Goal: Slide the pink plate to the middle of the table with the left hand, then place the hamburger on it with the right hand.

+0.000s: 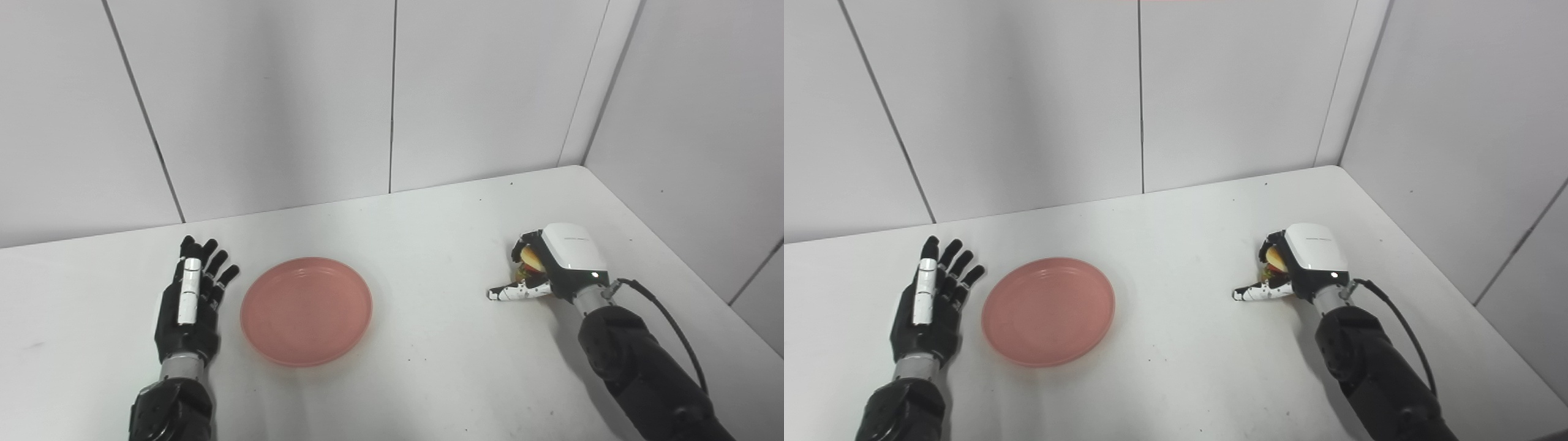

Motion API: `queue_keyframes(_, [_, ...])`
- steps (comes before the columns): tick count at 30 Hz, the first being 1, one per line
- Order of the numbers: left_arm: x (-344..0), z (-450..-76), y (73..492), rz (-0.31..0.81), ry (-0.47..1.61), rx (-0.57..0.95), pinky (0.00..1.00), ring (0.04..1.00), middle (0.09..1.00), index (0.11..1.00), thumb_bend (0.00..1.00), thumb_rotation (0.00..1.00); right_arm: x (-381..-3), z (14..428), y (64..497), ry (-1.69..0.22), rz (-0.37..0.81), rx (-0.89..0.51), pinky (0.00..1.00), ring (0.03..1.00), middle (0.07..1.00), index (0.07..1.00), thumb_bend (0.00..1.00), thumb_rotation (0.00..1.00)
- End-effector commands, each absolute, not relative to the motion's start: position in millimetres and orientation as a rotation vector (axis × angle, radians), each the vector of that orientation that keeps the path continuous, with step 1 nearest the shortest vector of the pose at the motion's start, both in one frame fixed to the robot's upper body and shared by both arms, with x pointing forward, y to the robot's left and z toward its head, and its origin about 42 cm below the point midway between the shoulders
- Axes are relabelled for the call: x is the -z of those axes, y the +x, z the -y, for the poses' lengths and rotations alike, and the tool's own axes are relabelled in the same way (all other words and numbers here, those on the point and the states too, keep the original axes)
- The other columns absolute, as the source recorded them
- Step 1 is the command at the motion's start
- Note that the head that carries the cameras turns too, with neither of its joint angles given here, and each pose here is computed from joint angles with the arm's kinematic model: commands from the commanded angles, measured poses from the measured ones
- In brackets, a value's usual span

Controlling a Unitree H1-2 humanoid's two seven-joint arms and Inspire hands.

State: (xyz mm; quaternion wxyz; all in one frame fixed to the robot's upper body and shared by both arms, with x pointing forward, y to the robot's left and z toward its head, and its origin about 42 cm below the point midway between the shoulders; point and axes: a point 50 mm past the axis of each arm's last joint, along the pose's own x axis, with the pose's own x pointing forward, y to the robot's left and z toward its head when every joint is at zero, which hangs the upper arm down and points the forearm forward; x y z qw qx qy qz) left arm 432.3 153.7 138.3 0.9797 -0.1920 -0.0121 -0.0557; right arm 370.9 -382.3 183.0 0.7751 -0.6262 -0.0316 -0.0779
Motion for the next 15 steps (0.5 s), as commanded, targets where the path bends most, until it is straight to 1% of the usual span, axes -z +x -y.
queue_keyframes(1, [-136.9, -147.9, 432.9, 0.001, -0.388, 0.119, 0.82, 0.905, 0.923, 0.976, 0.8, 0.67, -208.6, 363.0, 374.1, -1.341, 0.203, 0.177, 0.21, 0.268, 0.346, 0.476, 0.53, 0.19])
queue_keyframes(5, [-134.7, -145.6, 432.1, -0.006, -0.374, 0.121, 0.83, 0.916, 0.921, 0.972, 0.8, 0.69, -230.0, 347.5, 370.4, -1.31, 0.247, 0.161, 0.2, 0.256, 0.334, 0.475, 0.51, 0.18])
queue_keyframes(6, [-134.4, -145.0, 432.0, -0.008, -0.372, 0.121, 0.83, 0.914, 0.92, 0.971, 0.8, 0.69, -238.1, 343.8, 369.8, -1.309, 0.274, 0.155, 0.19, 0.252, 0.333, 0.475, 0.51, 0.18])
queue_keyframes(8, [-133.6, -144.0, 432.0, -0.01, -0.369, 0.121, 0.84, 0.91, 0.915, 0.975, 0.8, 0.68, -253.6, 337.1, 368.7, -1.311, 0.348, 0.154, 0.21, 0.278, 0.359, 0.477, 0.51, 0.17])
queue_keyframes(11, [-129.9, -142.0, 432.7, -0.015, -0.359, 0.121, 0.83, 0.913, 0.918, 0.98, 0.77, 0.69, -273.7, 327.1, 367.2, -1.302, 0.455, 0.153, 0.21, 0.275, 0.351, 0.478, 0.51, 0.17])
queue_keyframes(13, [-127.3, -139.6, 432.6, -0.016, -0.347, 0.12, 0.82, 0.914, 0.918, 0.975, 0.77, 0.7, -283.4, 317.7, 365.8, -1.303, 0.495, 0.151, 0.21, 0.268, 0.344, 0.478, 0.51, 0.17])
queue_keyframes(15, [-124.3, -137.4, 432.6, -0.017, -0.332, 0.119, 0.81, 0.919, 0.926, 0.975, 0.76, 0.71, -291.9, 307.6, 365.8, -1.3, 0.523, 0.143, 0.22, 0.281, 0.355, 0.478, 0.52, 0.17])
